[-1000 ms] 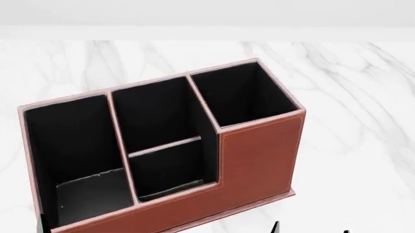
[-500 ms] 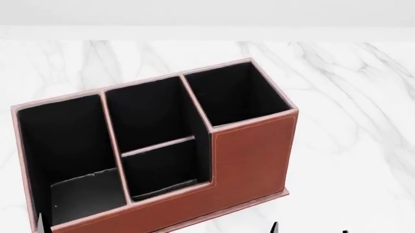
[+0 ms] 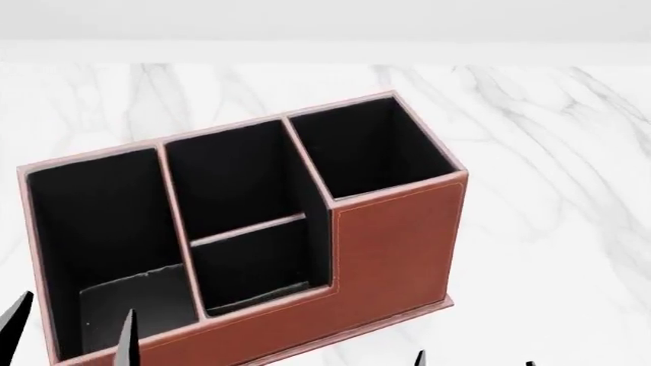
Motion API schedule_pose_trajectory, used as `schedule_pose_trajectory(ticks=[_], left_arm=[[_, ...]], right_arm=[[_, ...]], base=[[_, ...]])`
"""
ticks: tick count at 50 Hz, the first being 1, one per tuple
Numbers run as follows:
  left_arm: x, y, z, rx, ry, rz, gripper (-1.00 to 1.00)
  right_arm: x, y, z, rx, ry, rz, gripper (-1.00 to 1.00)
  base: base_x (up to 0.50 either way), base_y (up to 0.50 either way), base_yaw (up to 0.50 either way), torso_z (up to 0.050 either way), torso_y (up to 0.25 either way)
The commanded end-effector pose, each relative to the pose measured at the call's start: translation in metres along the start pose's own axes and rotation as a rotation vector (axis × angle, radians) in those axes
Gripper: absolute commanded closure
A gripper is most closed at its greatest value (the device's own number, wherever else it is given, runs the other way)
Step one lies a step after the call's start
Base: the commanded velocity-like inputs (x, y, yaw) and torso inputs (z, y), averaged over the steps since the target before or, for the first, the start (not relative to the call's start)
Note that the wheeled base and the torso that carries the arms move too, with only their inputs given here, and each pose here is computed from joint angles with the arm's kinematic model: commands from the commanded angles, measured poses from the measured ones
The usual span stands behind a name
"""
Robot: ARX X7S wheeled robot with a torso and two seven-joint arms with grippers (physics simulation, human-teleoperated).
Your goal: Pick up the book and place it in the back compartment of the caddy.
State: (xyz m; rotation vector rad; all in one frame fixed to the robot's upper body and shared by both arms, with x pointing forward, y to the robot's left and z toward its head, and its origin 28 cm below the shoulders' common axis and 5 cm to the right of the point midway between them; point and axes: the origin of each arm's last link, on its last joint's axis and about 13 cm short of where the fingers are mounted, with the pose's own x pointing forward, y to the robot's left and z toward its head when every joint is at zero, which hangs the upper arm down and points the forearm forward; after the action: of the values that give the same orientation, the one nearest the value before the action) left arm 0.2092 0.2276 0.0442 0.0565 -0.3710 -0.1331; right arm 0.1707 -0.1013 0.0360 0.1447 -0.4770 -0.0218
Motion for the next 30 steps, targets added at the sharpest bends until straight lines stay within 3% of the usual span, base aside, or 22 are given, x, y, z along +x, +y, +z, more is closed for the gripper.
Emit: schedule_pose_trajectory(ticks=[1, 5, 7, 8, 11, 20, 30], left_arm=[[0.022, 0.017, -0.004, -0.052, 0.111, -0.178, -1.0], [0.027, 0.021, -0.006, -0.06, 0.146, -0.286, -1.0], [0.03, 0.021, -0.009, -0.019, 0.161, -0.283, -1.0], [0.034, 0.024, -0.011, -0.06, 0.187, -0.321, -1.0], [0.04, 0.026, -0.015, -0.051, 0.201, -0.323, -1.0], [0.046, 0.028, -0.021, -0.071, 0.236, -0.501, -1.0], [0.046, 0.031, -0.03, -0.204, 0.222, -0.761, -1.0]], right_arm=[[0.0, 0.0, 0.0, -0.001, 0.004, 0.005, -1.0], [0.001, -0.001, 0.0, 0.002, 0.003, 0.002, -1.0], [0.001, -0.001, 0.0, 0.004, 0.0, 0.0, -1.0], [0.001, -0.001, 0.0, 0.003, 0.0, 0.001, -1.0], [0.001, -0.001, 0.0, 0.005, -0.002, 0.0, -1.0], [0.001, -0.001, -0.001, 0.006, 0.002, 0.0, -1.0], [0.002, 0.0, -0.002, 0.002, 0.006, 0.003, -1.0]], base=[[0.0, 0.0, 0.0, 0.0, 0.0], [0.0, 0.0, 0.0, 0.0, 0.0], [0.0, 0.0, 0.0, 0.0, 0.0], [0.0, 0.0, 0.0, 0.0, 0.0], [0.0, 0.0, 0.0, 0.0, 0.0], [0.0, 0.0, 0.0, 0.0, 0.0], [0.0, 0.0, 0.0, 0.0, 0.0]])
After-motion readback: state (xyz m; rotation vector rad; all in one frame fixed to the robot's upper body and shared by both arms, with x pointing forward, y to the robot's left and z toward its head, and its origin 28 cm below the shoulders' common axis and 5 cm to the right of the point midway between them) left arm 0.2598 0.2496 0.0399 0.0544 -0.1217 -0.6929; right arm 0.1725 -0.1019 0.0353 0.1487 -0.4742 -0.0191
